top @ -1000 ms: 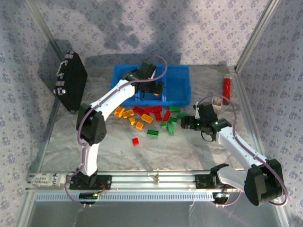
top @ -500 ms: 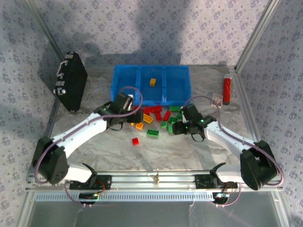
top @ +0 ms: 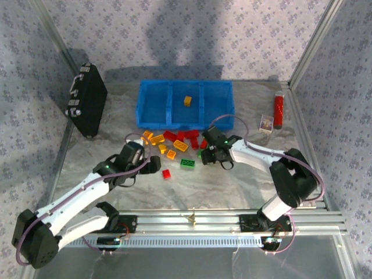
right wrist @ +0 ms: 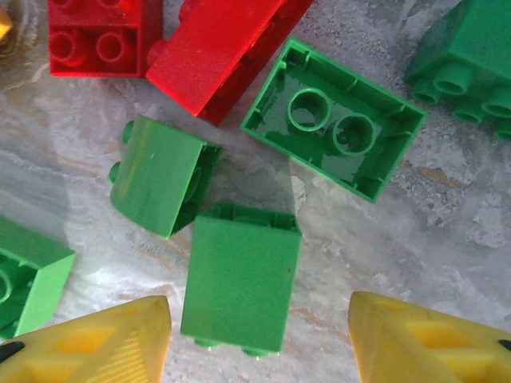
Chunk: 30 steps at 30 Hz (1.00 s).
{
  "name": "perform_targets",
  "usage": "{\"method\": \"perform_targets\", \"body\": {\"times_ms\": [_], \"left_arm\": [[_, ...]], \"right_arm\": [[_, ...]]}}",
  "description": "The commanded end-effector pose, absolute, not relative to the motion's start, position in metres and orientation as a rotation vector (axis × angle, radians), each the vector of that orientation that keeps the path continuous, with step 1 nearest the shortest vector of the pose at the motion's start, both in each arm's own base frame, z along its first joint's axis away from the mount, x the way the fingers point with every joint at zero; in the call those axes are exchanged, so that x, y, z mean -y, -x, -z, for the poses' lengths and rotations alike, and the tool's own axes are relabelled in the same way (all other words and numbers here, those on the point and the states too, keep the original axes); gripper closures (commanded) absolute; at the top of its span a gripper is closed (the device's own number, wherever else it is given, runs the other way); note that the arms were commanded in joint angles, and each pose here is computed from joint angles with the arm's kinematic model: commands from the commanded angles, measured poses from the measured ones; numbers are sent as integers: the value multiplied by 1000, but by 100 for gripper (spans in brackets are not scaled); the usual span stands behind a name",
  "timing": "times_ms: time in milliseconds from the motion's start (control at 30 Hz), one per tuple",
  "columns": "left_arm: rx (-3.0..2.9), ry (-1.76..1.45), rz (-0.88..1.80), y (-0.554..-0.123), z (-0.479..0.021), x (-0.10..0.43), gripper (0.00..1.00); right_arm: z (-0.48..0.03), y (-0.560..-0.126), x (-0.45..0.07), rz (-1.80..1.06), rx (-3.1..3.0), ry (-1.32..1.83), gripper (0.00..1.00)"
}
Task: Sort the legos into containers by color
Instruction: Pick up the lego from the center of the table.
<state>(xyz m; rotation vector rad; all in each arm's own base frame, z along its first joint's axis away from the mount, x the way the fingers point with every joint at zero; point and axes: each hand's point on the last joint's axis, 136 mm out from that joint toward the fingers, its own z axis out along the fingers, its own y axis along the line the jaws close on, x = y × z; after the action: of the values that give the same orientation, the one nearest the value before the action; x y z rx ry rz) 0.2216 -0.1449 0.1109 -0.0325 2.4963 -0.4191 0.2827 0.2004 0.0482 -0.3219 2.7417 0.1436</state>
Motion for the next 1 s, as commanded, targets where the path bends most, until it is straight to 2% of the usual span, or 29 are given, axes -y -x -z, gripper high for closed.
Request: {"method": "perform_targets", "body": {"times_ms": [0,167,333,500,700,900,933,967], "left_arm": [[-2508,79,397,-213,-105,135,7],[-2498,83,365,-210,-104,126,8],[-2490,83,367,-212,-105,126,8],[-2486,73,361,-213,-107,126,8],[-2474,70,405,-212,-109,131,11],[-2480,90,457,-208,-107,137,16],[-2476,90,470,-209,-108,139,16],[-2470,83,487,-209,-110,143,17]], "right_arm": [[-45,-288,-193,-36,-2766,269,41],[-37,-289,-197,-14,-2786,280,48],[-42,-290,-196,24,-2782,281,64],[-84,-299,-189,8,-2713,242,67],[-161,-352,-167,-51,-2572,147,67],[-198,-421,-141,-92,-2518,62,66],[-197,-431,-138,-91,-2520,58,61],[-195,-442,-137,-95,-2528,60,49]]}}
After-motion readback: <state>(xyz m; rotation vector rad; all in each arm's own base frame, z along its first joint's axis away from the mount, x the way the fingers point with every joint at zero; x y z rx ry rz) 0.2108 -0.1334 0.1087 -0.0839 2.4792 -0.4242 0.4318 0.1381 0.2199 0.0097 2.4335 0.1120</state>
